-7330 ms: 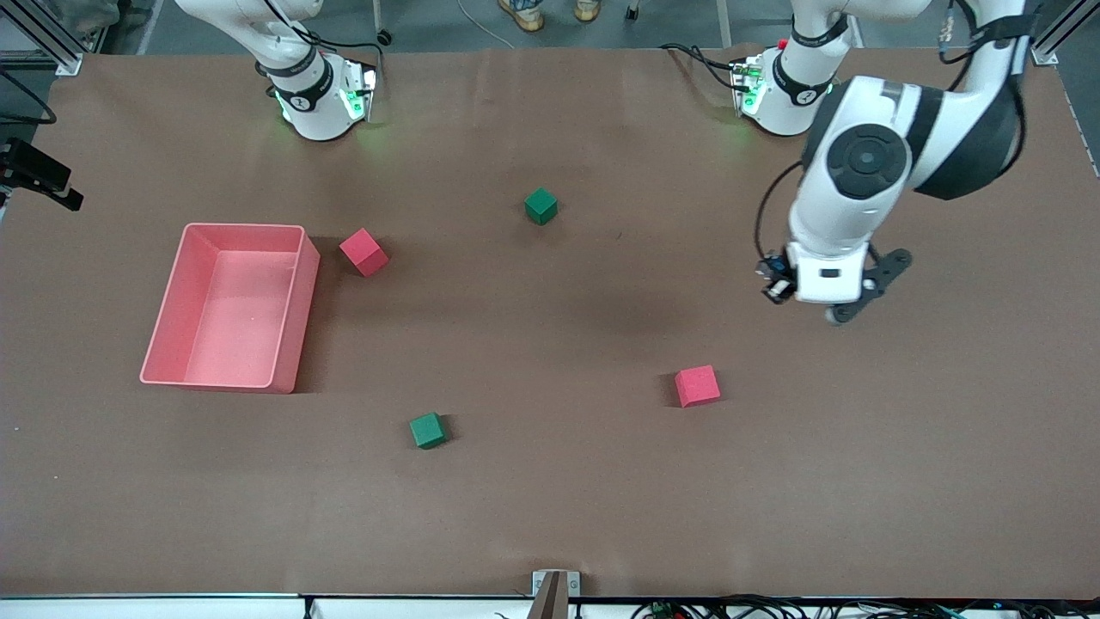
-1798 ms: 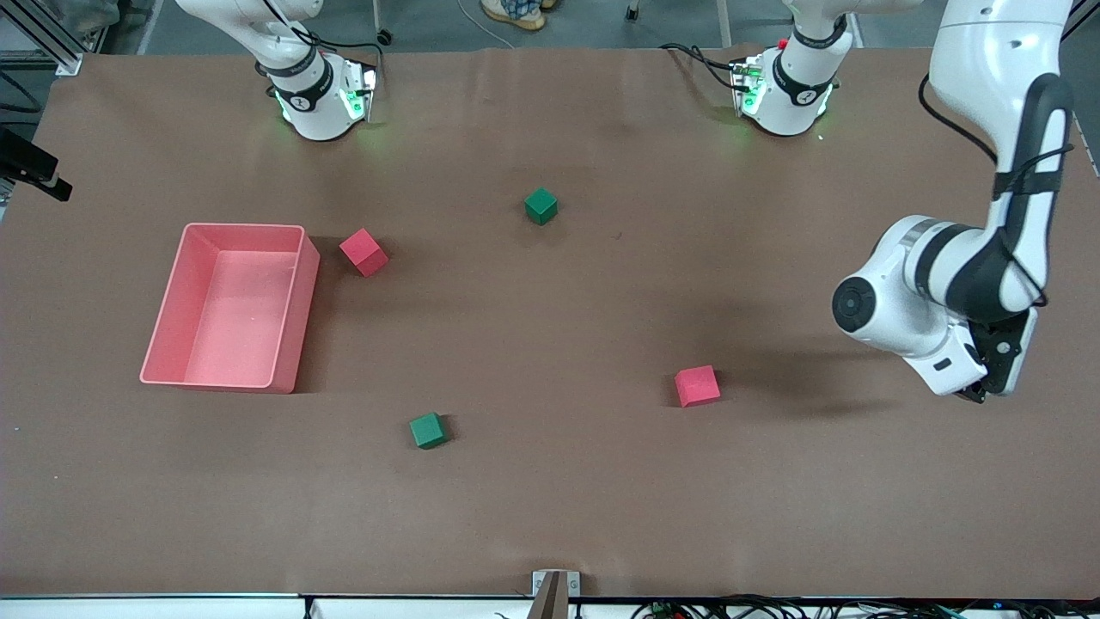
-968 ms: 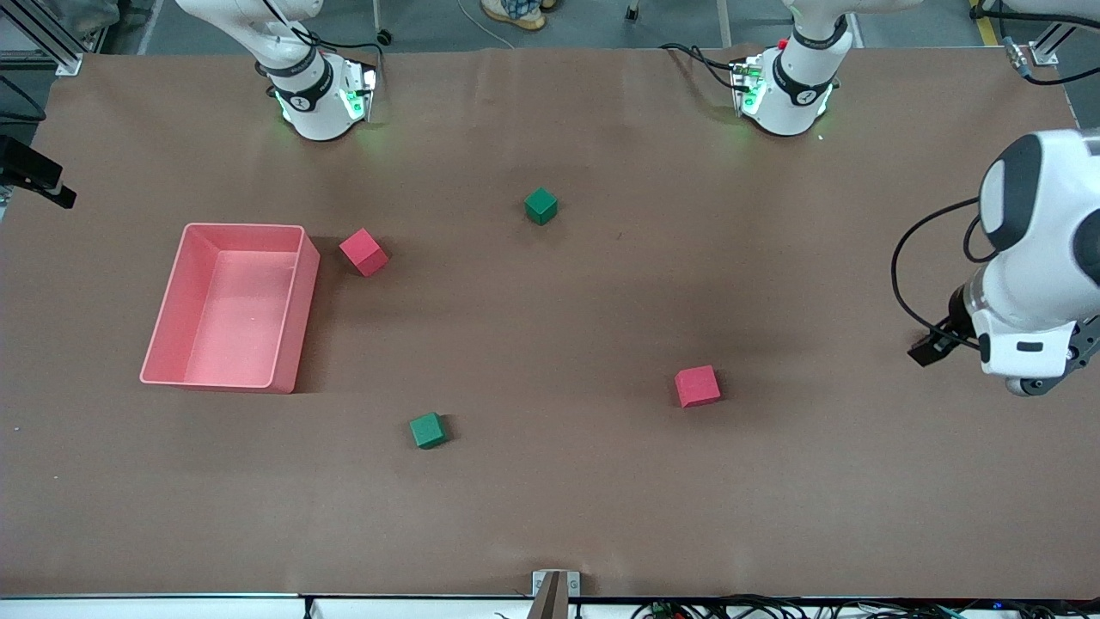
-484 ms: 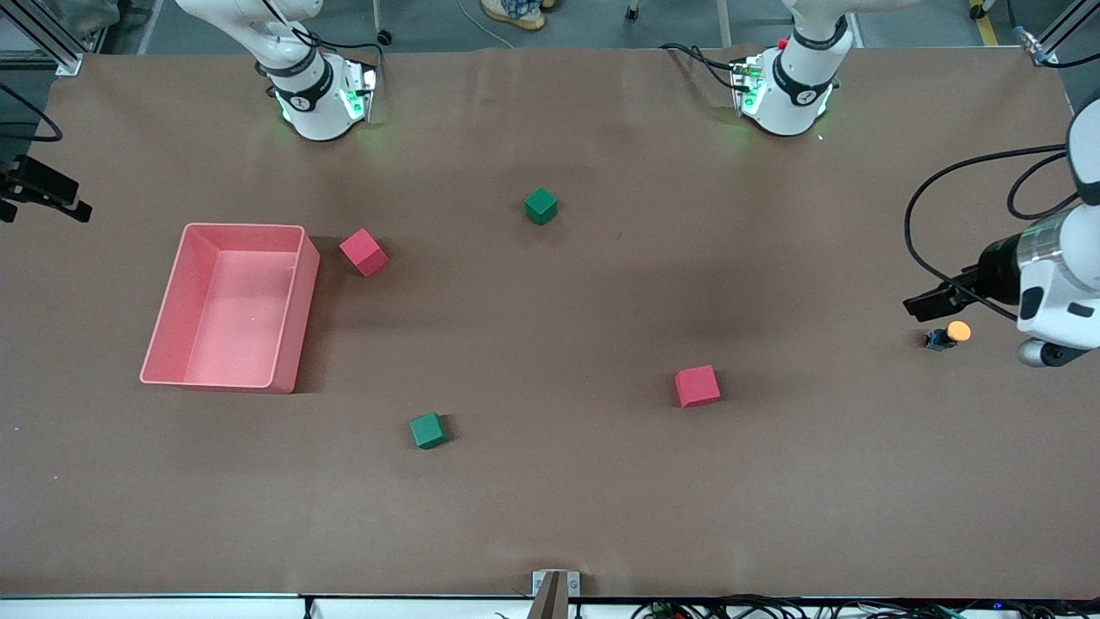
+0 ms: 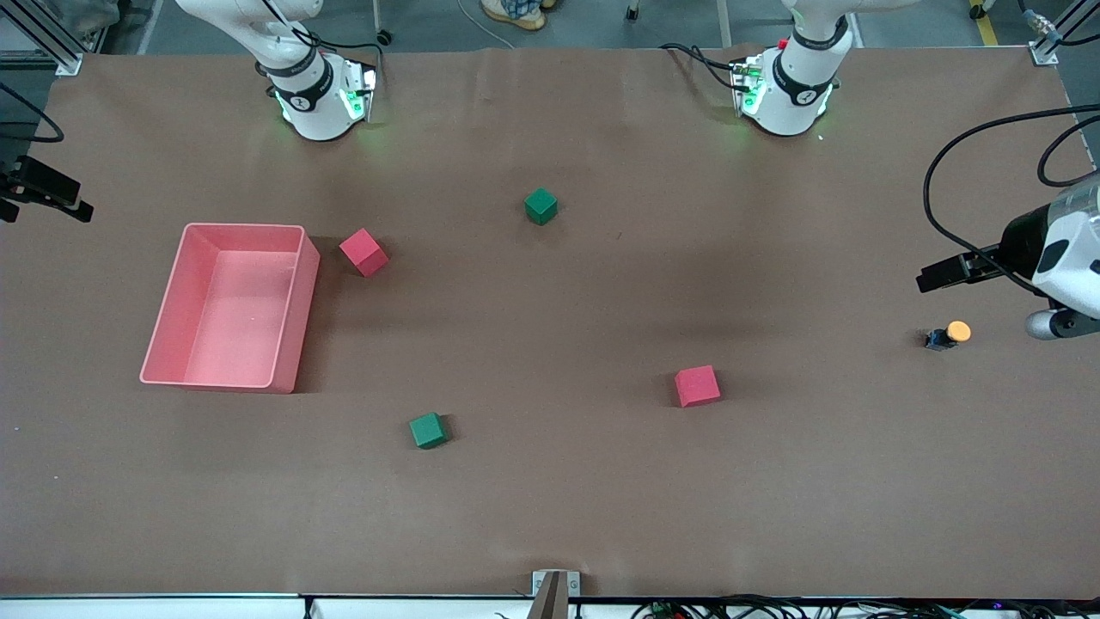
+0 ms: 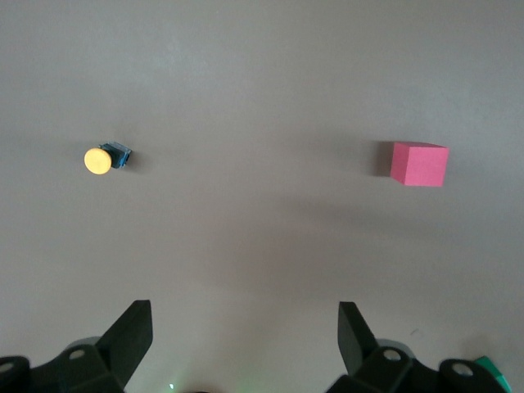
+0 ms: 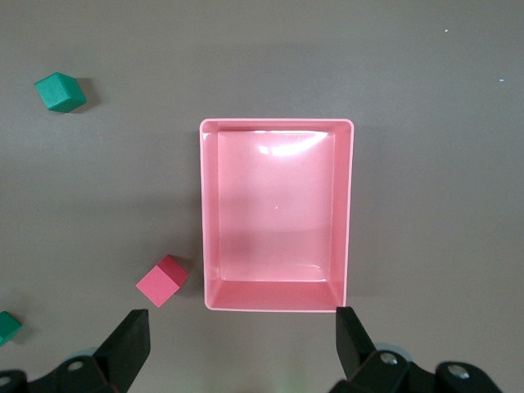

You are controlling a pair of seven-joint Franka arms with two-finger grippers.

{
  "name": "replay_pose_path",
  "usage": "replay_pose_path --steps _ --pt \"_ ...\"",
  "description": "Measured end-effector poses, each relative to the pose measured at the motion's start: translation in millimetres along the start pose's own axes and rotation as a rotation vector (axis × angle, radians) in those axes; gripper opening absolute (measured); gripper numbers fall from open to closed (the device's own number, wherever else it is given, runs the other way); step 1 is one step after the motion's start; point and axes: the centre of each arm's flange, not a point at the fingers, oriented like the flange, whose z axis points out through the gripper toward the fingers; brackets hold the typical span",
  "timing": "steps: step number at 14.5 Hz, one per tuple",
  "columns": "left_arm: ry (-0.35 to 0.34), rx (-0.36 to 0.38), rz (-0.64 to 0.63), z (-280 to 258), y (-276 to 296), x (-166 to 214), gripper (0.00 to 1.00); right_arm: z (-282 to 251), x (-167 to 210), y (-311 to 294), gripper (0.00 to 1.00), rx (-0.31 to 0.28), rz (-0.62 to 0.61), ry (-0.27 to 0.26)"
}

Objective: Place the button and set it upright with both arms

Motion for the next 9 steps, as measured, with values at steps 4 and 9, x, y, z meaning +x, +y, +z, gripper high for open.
replay_pose_path --steps 4,9 --pt "0.002 0.002 0.106 -20 -2 -18 1.00 4 0 1 1.00 0.001 0.002 -0.009" --pt "0.022 0.007 0.155 -30 7 -60 1.00 6 0 2 1.00 0.002 0.003 -0.014"
